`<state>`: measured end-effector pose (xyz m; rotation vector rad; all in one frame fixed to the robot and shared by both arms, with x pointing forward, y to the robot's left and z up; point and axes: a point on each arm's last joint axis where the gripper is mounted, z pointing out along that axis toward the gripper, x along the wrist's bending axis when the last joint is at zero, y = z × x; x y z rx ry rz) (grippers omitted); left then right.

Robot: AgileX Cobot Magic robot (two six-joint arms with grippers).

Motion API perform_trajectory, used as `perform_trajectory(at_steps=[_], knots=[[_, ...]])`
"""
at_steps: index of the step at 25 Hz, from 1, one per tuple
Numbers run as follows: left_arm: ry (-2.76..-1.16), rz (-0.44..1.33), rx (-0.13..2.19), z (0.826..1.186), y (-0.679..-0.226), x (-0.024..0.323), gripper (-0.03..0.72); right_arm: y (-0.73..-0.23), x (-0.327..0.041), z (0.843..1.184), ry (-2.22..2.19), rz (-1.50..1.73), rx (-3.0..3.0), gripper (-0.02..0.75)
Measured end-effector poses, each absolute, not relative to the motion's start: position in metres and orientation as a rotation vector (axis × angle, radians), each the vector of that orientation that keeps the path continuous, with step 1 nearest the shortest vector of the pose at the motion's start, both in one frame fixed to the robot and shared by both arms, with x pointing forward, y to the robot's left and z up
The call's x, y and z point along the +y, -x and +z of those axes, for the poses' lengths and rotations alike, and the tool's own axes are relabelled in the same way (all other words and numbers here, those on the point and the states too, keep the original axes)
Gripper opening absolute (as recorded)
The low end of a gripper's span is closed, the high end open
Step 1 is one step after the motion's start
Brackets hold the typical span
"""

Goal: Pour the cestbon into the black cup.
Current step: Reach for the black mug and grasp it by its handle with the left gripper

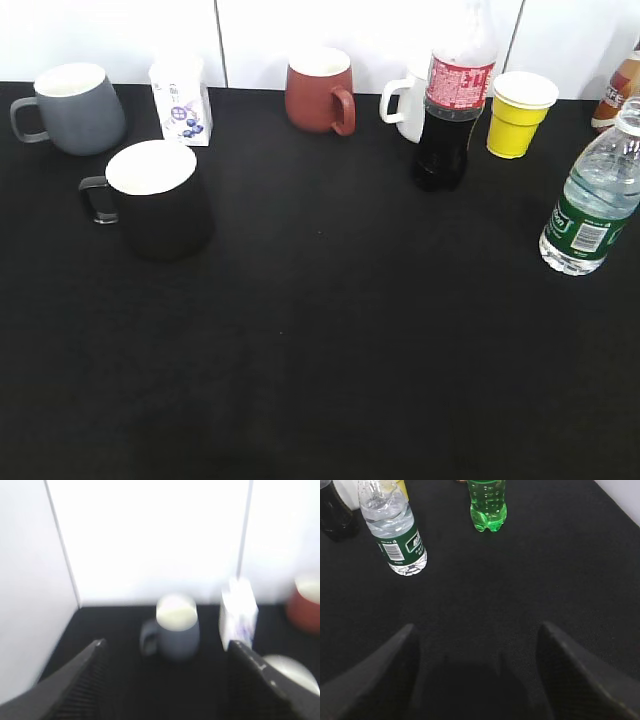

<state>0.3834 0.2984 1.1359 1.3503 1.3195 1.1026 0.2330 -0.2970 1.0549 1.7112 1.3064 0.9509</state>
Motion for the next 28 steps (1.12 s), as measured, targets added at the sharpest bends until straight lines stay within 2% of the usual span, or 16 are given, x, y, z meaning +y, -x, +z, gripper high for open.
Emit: perform_trajectory(at_steps=[3,4,7,10,15,18,22,25,28], knots=[[-1.325,1.072,1.351,1.119,-0.426,0.298,0.552,-0.233,-0.297,1.055,-1.711,0.951,1.306,0.555],[-1.248,1.048,1.376,1.100,-0.436,0.299,0.552,-0.233,-0.297,1.055,-1.711,0.951,1.306,0.555],[-1.263,1.004,1.422,1.040,-0.428,0.294,0.552,-0.233,-0.297,1.055,-1.711,0.951,1.306,0.555],[-1.301,0.949,1.307,1.007,-0.410,0.273,0.552,-0.233,-0.297,1.055,-1.711,0.951,1.306,0.555],[-1.401,0.901,1.331,0.979,-0.426,0.261,0.552,-0.233,-0.297,1.055,-1.711,0.951,1.306,0.555],[-1.389,0.890,1.362,0.963,-0.438,0.259,0.552,-0.233,-0.297,1.055,-1.711,0.951,1.306,0.555],[-1.452,0.870,1.315,0.939,-0.451,0.251,0.552,-0.233,-0.297,1.055,-1.711,0.951,1.306,0.555],[-1.451,0.884,1.303,0.920,-0.461,0.248,0.551,-0.233,-0.297,1.055,-1.711,0.951,1.306,0.555],[-1.420,0.907,1.275,0.917,-0.464,0.248,0.531,-0.233,-0.297,1.055,-1.711,0.951,1.306,0.555]])
